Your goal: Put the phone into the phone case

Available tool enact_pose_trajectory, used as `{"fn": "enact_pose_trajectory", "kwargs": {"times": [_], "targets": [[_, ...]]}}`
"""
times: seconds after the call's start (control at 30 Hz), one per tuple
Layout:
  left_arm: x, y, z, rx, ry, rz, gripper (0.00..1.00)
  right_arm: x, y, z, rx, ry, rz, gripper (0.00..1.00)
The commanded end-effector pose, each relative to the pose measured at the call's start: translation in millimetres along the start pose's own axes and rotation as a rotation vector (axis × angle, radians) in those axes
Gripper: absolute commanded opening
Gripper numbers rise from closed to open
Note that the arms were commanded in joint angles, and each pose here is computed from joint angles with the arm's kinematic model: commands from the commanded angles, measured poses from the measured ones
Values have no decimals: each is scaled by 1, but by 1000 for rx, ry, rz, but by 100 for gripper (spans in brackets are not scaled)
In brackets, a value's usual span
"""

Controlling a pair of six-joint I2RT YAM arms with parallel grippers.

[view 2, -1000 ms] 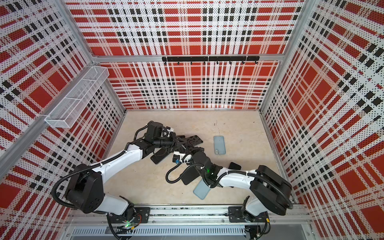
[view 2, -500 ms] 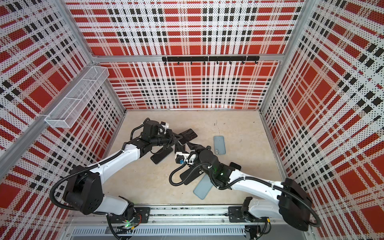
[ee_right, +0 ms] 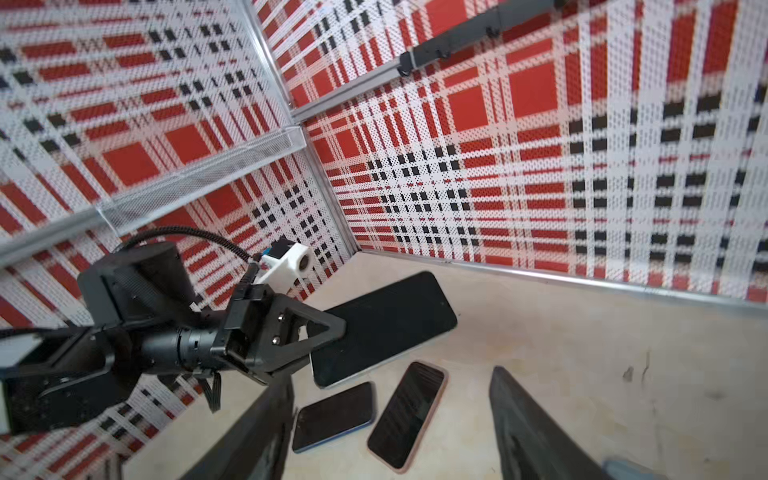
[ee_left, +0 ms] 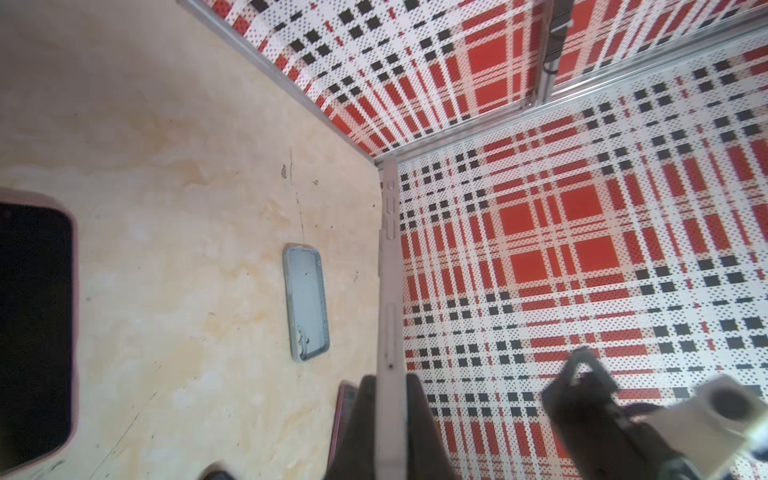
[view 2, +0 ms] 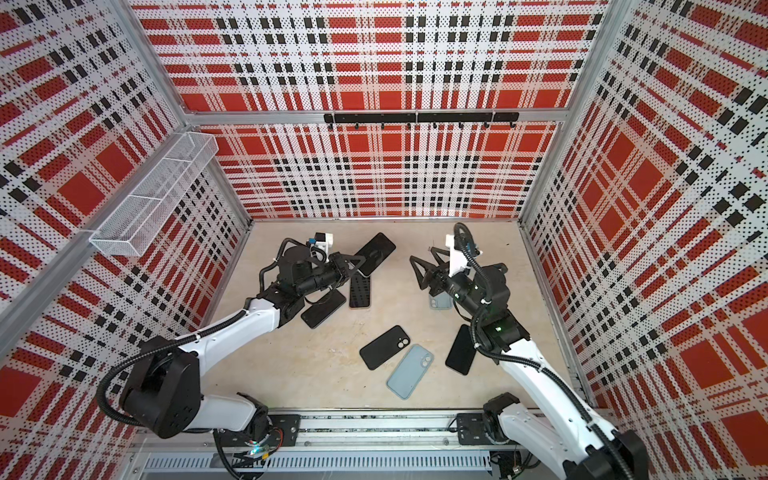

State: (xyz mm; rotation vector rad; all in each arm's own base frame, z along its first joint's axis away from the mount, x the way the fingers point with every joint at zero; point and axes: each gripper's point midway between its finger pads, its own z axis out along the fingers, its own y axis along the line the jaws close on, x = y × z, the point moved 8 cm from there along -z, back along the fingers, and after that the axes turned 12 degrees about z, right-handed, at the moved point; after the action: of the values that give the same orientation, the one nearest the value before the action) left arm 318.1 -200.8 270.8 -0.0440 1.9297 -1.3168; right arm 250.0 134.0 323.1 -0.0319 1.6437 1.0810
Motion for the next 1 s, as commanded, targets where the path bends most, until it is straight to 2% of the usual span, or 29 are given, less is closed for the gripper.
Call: {"fn": "enact_pose_trajectory", "kwargs": {"times": [0.0,0.1,0.27,0.3,0.43,0.67,0.8,0.97], "targets": [[-23,-48,-9,208,-183,75,0,11,-11,1,-189,1,454,71],[-21,-60,-4,278,-203,60,0,22,-25,9,-240,-15,583,68],[-20,-70,1,389,-242,27,0,22,-32,23,-428,-72,746,66],[-19,-70,3,402,-242,18,0,23,-34,28,-430,-62,772,65],[-16,-65,11,451,-224,-25,0,13,-6,42,-501,-72,688,66],[-6,-56,13,489,-220,-53,0,8,7,67,-557,-49,720,68],[2,-52,10,521,-226,-79,0,19,7,80,-541,-23,734,64],[5,-45,1,506,-248,-85,0,27,5,69,-461,-61,687,65]]}}
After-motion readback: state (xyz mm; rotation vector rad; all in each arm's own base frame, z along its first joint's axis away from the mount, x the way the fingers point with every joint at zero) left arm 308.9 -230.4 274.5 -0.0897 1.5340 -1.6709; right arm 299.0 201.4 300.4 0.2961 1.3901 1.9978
